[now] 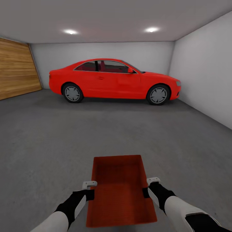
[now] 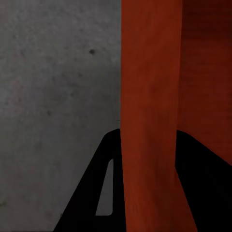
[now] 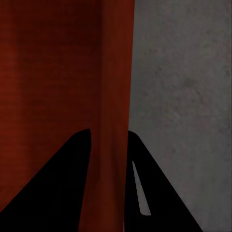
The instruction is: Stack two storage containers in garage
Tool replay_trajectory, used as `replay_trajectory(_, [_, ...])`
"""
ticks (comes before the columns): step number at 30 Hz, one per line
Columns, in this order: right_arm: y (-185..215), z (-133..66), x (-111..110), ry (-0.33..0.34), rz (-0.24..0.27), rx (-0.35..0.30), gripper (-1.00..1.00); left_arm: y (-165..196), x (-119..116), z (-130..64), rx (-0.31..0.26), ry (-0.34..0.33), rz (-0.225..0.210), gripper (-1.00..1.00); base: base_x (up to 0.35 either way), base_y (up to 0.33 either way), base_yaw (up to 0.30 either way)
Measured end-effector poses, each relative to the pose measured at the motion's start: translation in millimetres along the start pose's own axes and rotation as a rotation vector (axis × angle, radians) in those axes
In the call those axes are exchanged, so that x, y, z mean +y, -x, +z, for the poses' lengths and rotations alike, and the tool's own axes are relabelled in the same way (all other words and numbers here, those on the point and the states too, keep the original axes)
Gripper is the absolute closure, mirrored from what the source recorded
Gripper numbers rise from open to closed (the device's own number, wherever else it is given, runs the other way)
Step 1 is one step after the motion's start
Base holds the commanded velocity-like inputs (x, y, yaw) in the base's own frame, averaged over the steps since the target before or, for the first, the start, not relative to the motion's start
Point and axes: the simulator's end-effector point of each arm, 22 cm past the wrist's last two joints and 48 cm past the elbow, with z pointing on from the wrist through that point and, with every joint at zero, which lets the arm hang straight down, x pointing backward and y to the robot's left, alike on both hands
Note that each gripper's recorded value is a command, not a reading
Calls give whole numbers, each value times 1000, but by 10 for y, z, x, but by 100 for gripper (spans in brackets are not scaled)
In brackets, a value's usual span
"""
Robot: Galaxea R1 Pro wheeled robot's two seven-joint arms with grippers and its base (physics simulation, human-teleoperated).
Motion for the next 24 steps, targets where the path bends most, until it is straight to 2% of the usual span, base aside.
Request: replay_trajectory(24, [0, 0, 0, 0, 0, 0, 100, 0, 0, 0, 0, 0, 0, 100, 343, 0, -4])
